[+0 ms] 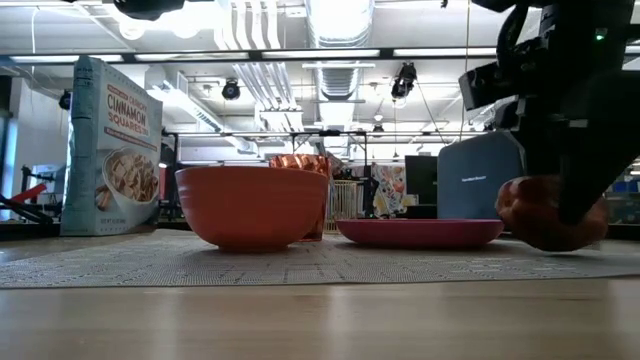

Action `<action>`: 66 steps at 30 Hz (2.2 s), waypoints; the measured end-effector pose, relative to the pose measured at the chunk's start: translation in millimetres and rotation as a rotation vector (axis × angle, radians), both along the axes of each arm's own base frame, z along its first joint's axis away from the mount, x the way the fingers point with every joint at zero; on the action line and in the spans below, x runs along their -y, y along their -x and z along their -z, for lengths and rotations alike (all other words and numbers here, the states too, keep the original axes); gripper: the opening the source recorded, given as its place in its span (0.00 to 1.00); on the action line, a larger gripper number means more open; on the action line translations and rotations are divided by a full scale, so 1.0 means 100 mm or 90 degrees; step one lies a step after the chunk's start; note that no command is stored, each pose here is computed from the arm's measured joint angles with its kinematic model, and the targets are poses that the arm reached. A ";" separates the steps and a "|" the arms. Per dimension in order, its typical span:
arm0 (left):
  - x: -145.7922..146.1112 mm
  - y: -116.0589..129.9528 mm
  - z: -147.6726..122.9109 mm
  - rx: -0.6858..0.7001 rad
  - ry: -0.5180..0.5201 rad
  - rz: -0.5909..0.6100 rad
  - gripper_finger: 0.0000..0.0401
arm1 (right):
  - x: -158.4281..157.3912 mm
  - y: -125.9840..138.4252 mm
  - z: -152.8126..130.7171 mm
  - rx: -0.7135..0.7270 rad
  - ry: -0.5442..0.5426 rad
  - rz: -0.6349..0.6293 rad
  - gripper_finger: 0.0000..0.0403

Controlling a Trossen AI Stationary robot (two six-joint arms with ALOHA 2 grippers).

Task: Arrange a breakfast setting
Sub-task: Put the red apple on the gray table mat, then put the blue spoon on the gray table mat to the left of the orange bowl

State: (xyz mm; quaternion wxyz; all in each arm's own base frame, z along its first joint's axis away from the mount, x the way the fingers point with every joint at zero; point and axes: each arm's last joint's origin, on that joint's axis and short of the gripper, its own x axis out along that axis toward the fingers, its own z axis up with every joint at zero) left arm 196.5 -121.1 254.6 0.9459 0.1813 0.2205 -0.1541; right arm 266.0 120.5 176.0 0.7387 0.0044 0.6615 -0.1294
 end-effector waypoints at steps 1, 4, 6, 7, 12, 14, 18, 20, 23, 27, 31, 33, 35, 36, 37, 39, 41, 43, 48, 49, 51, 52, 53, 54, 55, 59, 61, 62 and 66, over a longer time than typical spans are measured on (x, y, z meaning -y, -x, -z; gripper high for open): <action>0.00 0.00 0.00 0.000 0.000 0.000 0.84 | 0.00 -0.01 -0.01 0.002 -0.001 0.000 0.69; 0.00 0.00 0.00 0.000 0.000 0.000 0.84 | -0.01 -0.02 -0.02 0.008 -0.004 0.000 0.69; 0.00 0.00 0.00 0.000 0.000 0.000 0.84 | -0.01 -0.02 -0.02 0.006 -0.007 0.001 0.69; 0.00 0.00 0.00 0.000 0.000 0.000 0.84 | 0.00 -0.03 -0.02 0.004 -0.013 0.005 0.69; 0.00 0.00 0.00 0.000 0.000 0.000 0.84 | 0.04 -0.05 -0.02 -0.017 -0.065 0.021 0.73; 0.00 0.00 0.00 0.000 0.000 0.000 0.84 | 0.05 -0.05 -0.02 -0.016 -0.062 0.019 0.78; 0.00 0.00 0.00 0.000 0.000 0.000 0.84 | 0.06 -0.06 -0.02 -0.006 -0.040 0.014 0.86; 0.00 0.00 0.00 0.000 0.000 0.000 0.84 | 0.06 -0.06 -0.02 -0.008 -0.038 0.002 0.89; 0.00 0.00 0.00 0.000 0.000 0.000 0.84 | 0.06 -0.06 -0.05 -0.008 -0.037 -0.013 0.90; 0.00 0.00 0.00 0.000 0.000 0.000 0.84 | 0.05 -0.08 -0.16 -0.015 -0.034 -0.014 0.90; 0.00 0.00 0.00 0.000 0.000 0.000 0.84 | 0.03 -0.12 -0.31 -0.010 -0.036 -0.021 0.90; 0.00 0.00 0.00 0.000 0.000 0.000 0.84 | 0.02 -0.16 -0.38 0.002 -0.041 -0.023 0.90; 0.00 0.00 0.00 0.000 0.000 0.000 0.84 | 0.00 -0.20 -0.45 0.023 -0.050 -0.014 0.90; 0.00 0.00 0.00 0.000 0.000 0.000 0.84 | -0.01 -0.22 -0.48 0.032 -0.054 -0.015 0.90; 0.00 0.00 0.00 0.000 0.000 0.000 0.84 | -0.02 -0.23 -0.51 0.039 -0.057 -0.018 0.90; 0.00 0.00 0.00 0.000 0.000 0.000 0.84 | -0.03 -0.26 -0.53 0.054 -0.063 -0.018 0.90; 0.00 0.00 0.00 0.000 0.000 0.000 0.84 | -0.04 -0.29 -0.55 0.074 -0.072 -0.019 0.90; 0.00 0.00 0.00 0.000 0.000 0.000 0.84 | -0.05 -0.32 -0.57 0.093 -0.080 -0.015 0.90; 0.00 0.00 0.00 0.000 0.000 0.000 0.84 | -0.01 -0.42 -0.70 0.129 -0.095 0.046 0.90; 0.00 0.00 0.00 0.001 0.000 0.000 0.84 | 0.00 -0.44 -0.73 0.139 -0.091 0.049 0.90; 0.00 0.00 0.00 0.001 0.000 0.000 0.84 | 0.03 -0.47 -0.79 0.160 -0.066 0.044 0.90; 0.00 0.00 0.00 0.001 0.001 -0.001 0.84 | 0.05 -0.49 -0.81 0.173 -0.045 0.044 0.90; 0.00 0.00 0.00 0.001 0.001 -0.001 0.84 | 0.08 -0.51 -0.84 0.187 -0.018 0.048 0.90; 0.00 0.00 0.00 0.001 0.001 -0.001 0.84 | 0.12 -0.53 -0.87 0.203 0.012 0.056 0.90; 0.00 0.00 0.00 0.000 0.000 -0.001 0.84 | 0.17 -0.55 -0.89 0.221 0.049 0.066 0.90; 0.00 0.00 0.00 0.000 0.000 -0.001 0.84 | 0.39 -0.62 -0.99 0.279 0.202 0.108 0.90; 0.00 0.00 0.00 0.000 0.000 -0.001 0.84 | 0.53 -0.66 -1.03 0.304 0.271 0.142 0.90; 0.00 0.00 0.00 0.000 0.000 -0.001 0.84 | 0.61 -0.68 -1.05 0.313 0.300 0.161 0.90; 0.00 0.00 0.00 0.000 0.000 0.000 0.84 | 0.98 -0.79 -1.06 0.331 0.340 0.215 0.90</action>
